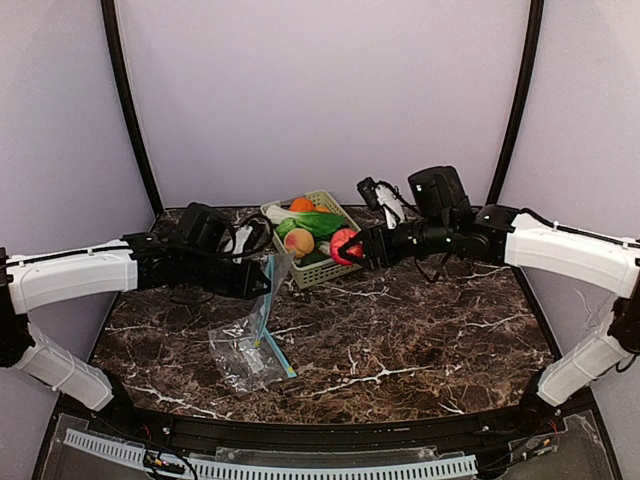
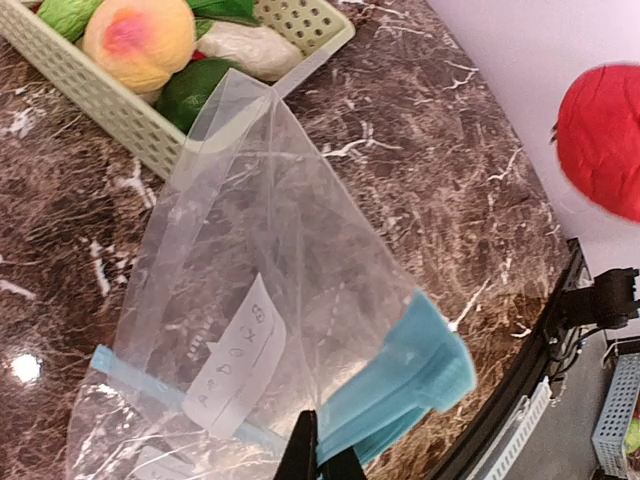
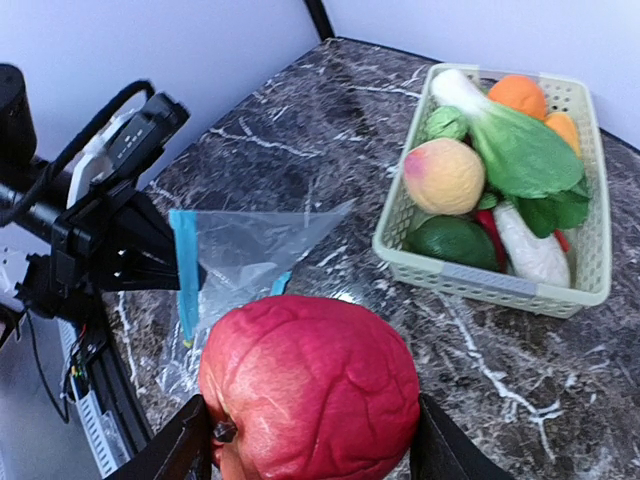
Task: Place the food in the zip-top bag and seal the zipper
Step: Place the fake fruit in the zipper food storage bag.
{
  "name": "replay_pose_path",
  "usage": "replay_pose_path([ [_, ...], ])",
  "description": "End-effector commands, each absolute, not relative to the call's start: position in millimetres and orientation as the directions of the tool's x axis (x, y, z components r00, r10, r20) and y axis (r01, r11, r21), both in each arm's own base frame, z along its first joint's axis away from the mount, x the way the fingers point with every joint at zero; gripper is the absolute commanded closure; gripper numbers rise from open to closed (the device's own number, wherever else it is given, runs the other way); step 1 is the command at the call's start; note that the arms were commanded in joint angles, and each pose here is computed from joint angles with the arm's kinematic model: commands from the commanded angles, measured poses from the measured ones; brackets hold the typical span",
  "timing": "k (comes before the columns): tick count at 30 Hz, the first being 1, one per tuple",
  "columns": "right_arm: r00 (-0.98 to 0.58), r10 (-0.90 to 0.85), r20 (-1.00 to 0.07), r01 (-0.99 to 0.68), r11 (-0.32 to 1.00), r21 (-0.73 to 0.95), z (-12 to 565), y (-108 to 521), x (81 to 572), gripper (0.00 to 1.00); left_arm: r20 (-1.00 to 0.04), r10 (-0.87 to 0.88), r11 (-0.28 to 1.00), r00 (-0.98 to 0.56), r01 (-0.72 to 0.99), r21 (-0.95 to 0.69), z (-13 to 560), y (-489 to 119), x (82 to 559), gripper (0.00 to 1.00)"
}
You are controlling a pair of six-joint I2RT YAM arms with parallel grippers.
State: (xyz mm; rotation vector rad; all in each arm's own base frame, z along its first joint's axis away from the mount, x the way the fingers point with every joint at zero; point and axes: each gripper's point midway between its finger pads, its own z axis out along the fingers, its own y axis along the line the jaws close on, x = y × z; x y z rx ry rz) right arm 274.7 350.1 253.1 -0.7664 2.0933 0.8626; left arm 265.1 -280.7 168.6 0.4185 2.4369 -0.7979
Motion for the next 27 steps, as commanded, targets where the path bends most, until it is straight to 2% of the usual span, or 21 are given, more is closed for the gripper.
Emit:
replay_pose_path([
  [1, -0.483, -0.182, -0.857, -0.824, 0.425, 0.374, 280.9, 374.1, 237.2, 0.58, -0.586, 0.003, 0.731, -0.81, 0.402, -0.552, 184.4, -304.2, 267.6, 0.99],
  [9, -0.43, -0.118, -0.895, -0.89, 0.223, 0.399, 307.3, 387.9, 188.6, 0.56, -0.581, -0.22, 0.585, -0.783, 0.371, -0.721, 223.9, -319.7, 266.5, 0.99],
  [14, -0.418, -0.152, -0.896, -0.896, 0.234, 0.379, 292.4, 405.9, 180.9, 0.55, -0.565, -0.231, 0.607, -0.792, 0.337, -0.72, 206.7, -320.1, 271.8, 0.99],
  [22, -0.439, -0.236, -0.867, -0.897, 0.167, 0.409, 259.6, 449.5, 162.6, 0.56, -0.551, -0.204, 0.637, -0.809, 0.317, -0.702, 184.6, -321.6, 273.7, 0.99],
  [27, -0.464, -0.266, -0.845, -0.883, 0.22, 0.416, 235.5, 468.3, 170.7, 0.57, -0.553, -0.185, 0.665, -0.812, 0.311, -0.679, 175.1, -317.5, 272.5, 0.99],
])
